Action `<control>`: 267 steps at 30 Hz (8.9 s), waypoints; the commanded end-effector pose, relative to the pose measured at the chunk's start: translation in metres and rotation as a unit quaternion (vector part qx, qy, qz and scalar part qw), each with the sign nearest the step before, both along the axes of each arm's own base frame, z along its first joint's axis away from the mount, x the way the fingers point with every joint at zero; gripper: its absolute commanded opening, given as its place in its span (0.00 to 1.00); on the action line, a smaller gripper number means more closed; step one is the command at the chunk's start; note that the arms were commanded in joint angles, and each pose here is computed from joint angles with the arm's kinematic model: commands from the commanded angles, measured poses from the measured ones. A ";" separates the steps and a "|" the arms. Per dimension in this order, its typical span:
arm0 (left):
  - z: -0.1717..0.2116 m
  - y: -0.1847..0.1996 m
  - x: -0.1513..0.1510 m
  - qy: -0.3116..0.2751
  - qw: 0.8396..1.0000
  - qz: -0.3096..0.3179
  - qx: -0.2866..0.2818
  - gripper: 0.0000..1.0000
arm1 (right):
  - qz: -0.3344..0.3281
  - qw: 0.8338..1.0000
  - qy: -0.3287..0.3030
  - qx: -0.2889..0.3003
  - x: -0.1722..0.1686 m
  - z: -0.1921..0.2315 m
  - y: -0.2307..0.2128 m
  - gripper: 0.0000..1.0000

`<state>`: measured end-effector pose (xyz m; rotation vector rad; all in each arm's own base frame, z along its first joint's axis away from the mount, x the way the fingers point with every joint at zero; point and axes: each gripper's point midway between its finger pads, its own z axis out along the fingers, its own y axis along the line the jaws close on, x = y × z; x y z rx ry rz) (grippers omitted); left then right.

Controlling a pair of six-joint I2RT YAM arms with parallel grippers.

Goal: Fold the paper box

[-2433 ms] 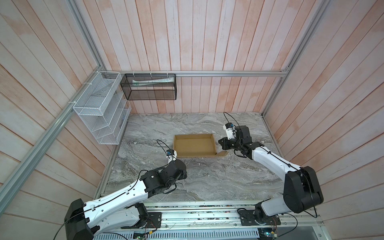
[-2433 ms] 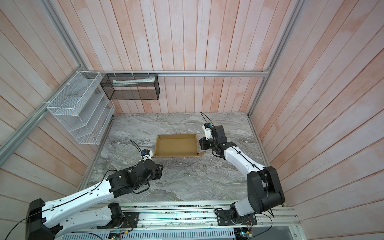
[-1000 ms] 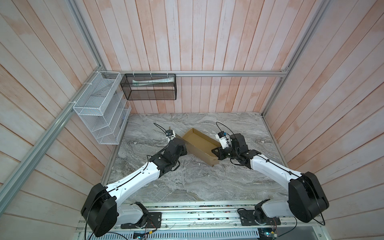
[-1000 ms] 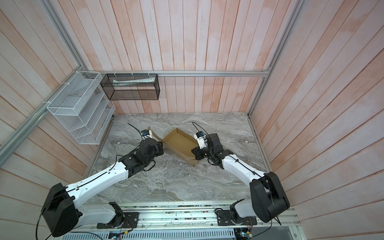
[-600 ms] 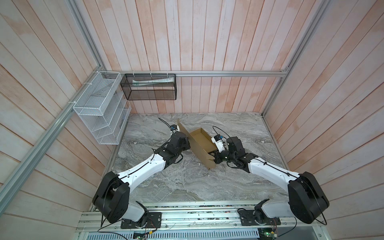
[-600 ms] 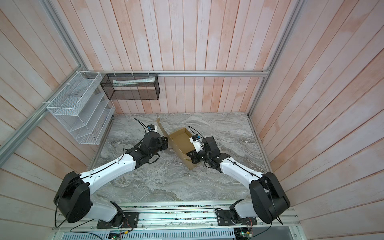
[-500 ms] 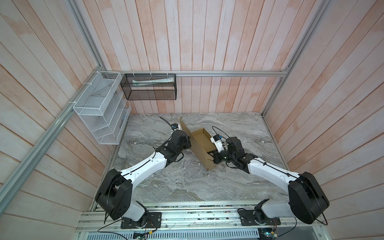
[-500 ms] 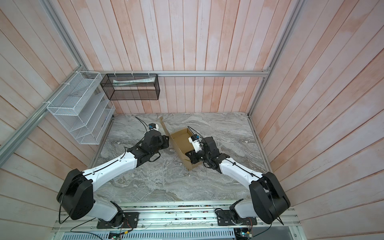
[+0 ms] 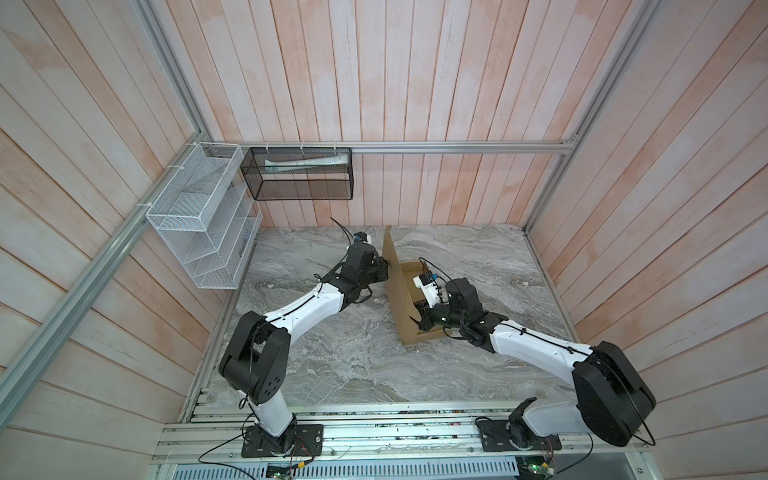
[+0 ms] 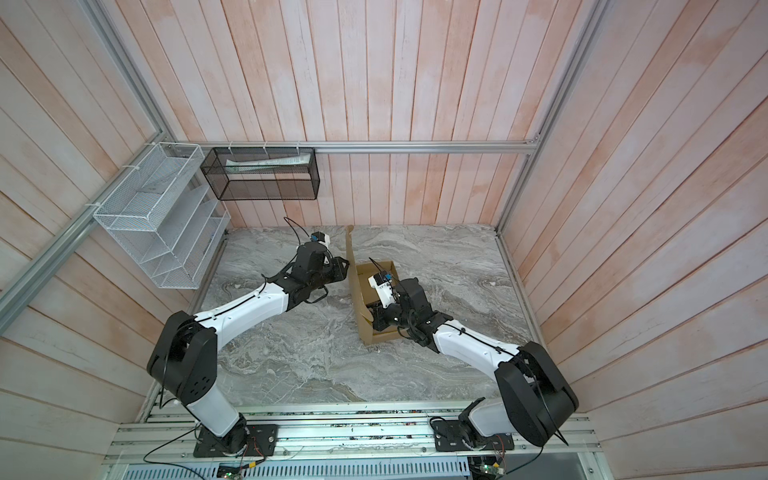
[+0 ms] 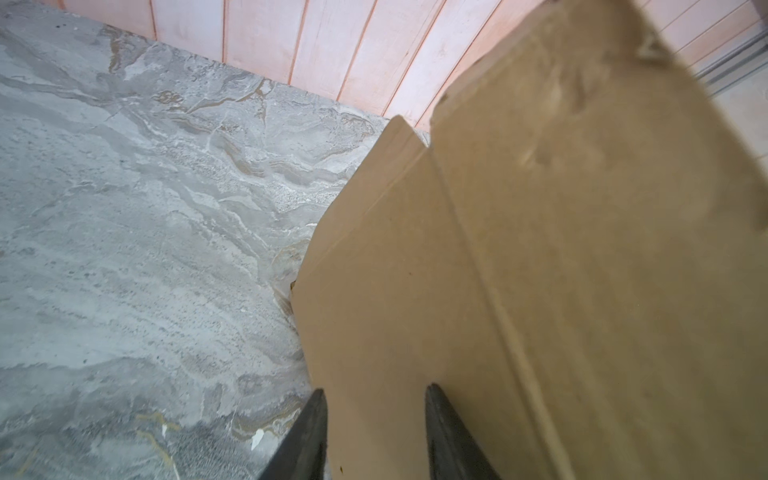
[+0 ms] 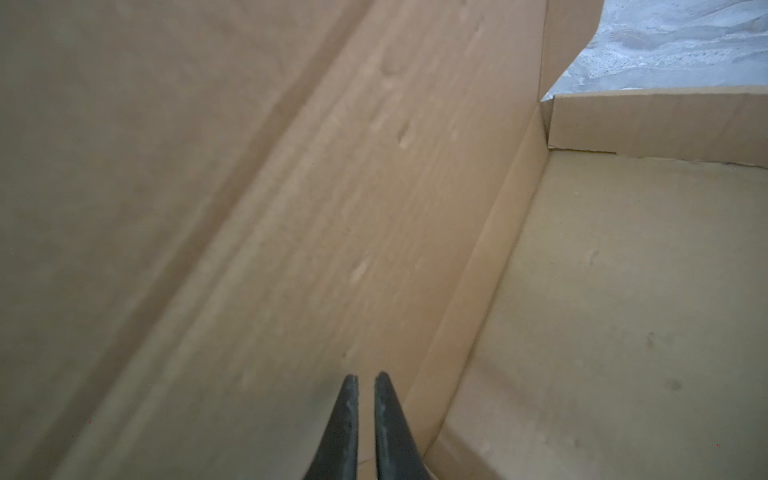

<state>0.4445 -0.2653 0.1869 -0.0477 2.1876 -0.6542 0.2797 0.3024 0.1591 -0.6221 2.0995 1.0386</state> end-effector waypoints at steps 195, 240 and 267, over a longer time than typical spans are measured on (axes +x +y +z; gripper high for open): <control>0.088 -0.006 0.009 -0.095 0.888 -0.336 0.300 0.00 | -0.199 0.969 -0.145 0.030 0.070 0.071 -0.105 0.33; 0.098 -0.049 -0.069 -0.176 0.816 -0.475 0.279 0.00 | -0.164 0.952 -0.234 -0.109 0.104 0.056 -0.131 0.37; 0.087 -0.068 -0.070 -0.188 0.815 -0.471 0.280 0.00 | -0.094 0.969 -0.218 -0.064 0.096 0.055 -0.105 0.33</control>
